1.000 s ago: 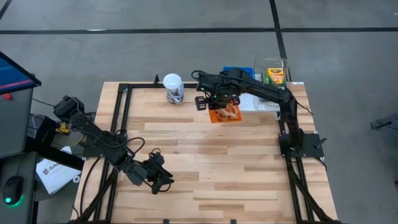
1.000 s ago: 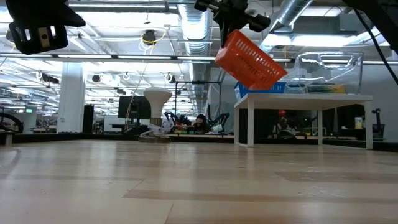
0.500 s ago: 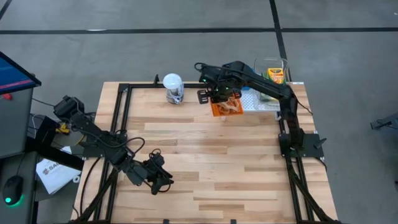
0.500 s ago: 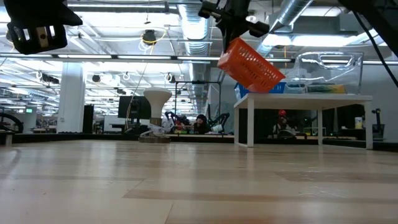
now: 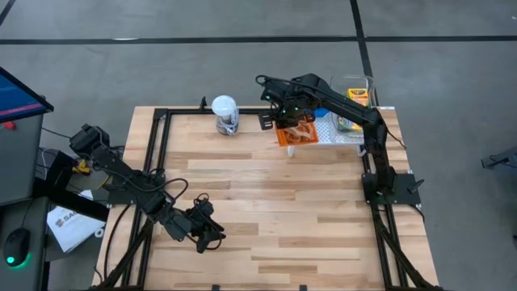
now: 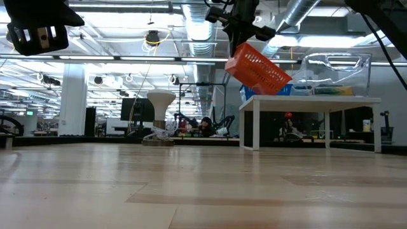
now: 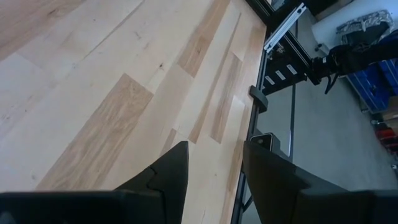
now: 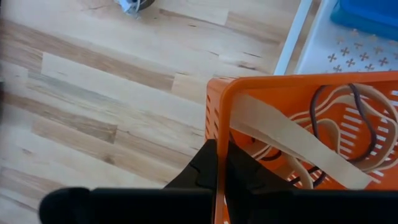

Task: Pick & Place Office Desk Supplies
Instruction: Put the orange basket on the shelf

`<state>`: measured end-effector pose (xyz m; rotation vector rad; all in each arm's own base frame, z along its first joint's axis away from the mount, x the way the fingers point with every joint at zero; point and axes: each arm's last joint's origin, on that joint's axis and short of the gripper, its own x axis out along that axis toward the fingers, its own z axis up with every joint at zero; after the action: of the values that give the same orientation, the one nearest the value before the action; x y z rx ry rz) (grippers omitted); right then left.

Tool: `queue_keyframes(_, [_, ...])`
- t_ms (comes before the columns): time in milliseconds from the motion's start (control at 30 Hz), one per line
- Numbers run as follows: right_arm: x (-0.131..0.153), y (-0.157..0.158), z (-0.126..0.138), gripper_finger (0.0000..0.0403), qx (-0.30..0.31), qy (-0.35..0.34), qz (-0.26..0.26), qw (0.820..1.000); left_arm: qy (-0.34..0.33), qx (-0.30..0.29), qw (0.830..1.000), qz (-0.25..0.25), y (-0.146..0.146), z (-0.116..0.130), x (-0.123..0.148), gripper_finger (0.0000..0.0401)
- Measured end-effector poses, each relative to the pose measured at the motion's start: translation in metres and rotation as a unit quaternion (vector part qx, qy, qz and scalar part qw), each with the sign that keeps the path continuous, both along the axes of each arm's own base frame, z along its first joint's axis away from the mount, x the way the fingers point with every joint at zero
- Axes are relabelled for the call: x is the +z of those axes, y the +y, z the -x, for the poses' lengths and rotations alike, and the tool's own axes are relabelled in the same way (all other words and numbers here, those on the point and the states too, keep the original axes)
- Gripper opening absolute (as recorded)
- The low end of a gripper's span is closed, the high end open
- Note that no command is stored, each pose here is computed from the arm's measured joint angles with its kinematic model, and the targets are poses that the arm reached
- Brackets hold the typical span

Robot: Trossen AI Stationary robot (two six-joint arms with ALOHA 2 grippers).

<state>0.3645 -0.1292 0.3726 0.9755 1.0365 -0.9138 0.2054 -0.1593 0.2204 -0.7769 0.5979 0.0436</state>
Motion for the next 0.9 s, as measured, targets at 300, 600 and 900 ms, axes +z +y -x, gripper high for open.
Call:
queue_keyframes(300, [-0.001, -0.002, 0.001, 0.0015, -0.002, 0.001, -0.002, 1.0, 0.001, 0.002, 1.0, 0.003, 0.0, 0.0, 0.0, 0.0145])
queue_keyframes(600, [-0.015, -0.002, -0.001, 0.0008, 0.001, 0.027, -0.013, 1.0, 0.002, 0.006, 1.0, 0.01, 0.0, 0.0, 0.0, 0.0145])
queue_keyframes(900, [-0.029, -0.001, -0.002, 0.0005, 0.003, 0.055, -0.024, 0.998, 0.002, 0.007, 1.0, 0.013, 0.0, 0.0, 0.0, 0.0145])
